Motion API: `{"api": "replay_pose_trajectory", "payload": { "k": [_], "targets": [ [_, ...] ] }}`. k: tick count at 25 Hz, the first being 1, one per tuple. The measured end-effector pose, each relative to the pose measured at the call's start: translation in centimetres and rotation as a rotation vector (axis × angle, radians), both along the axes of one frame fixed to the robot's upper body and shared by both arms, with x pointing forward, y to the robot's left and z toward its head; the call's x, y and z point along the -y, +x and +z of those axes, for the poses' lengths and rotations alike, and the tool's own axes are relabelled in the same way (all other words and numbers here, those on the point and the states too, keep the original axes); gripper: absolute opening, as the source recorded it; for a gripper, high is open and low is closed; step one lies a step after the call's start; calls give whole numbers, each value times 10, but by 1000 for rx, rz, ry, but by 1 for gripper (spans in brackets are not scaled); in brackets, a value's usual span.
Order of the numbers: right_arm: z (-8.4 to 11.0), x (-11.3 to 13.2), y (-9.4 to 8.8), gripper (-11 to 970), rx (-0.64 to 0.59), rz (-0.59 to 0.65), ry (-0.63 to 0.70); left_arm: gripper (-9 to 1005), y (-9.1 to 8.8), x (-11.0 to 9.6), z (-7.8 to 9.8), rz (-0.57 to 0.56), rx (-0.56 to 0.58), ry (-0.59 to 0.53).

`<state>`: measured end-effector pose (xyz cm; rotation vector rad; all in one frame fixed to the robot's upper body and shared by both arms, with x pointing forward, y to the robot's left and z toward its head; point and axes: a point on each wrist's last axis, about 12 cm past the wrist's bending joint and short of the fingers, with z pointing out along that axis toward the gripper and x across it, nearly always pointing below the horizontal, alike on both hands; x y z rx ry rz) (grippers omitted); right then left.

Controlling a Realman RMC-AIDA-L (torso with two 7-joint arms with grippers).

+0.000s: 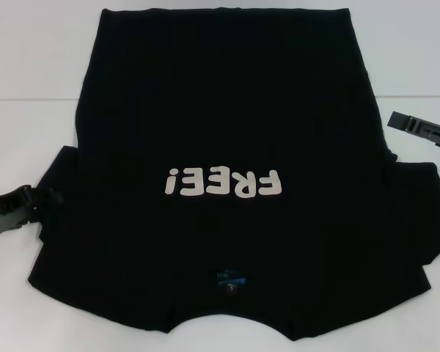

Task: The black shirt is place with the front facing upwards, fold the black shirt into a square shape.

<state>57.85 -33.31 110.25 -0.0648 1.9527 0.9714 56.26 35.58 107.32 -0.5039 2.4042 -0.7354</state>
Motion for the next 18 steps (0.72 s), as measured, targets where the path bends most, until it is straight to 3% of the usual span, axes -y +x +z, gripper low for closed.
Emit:
{"api": "replay_pose_trajectory", "payload": {
  "k": [18],
  "targets": [
    [-3, 5, -4, 695, -6, -21, 7, 556, 16, 8, 1, 16, -21, 48]
  ]
}}
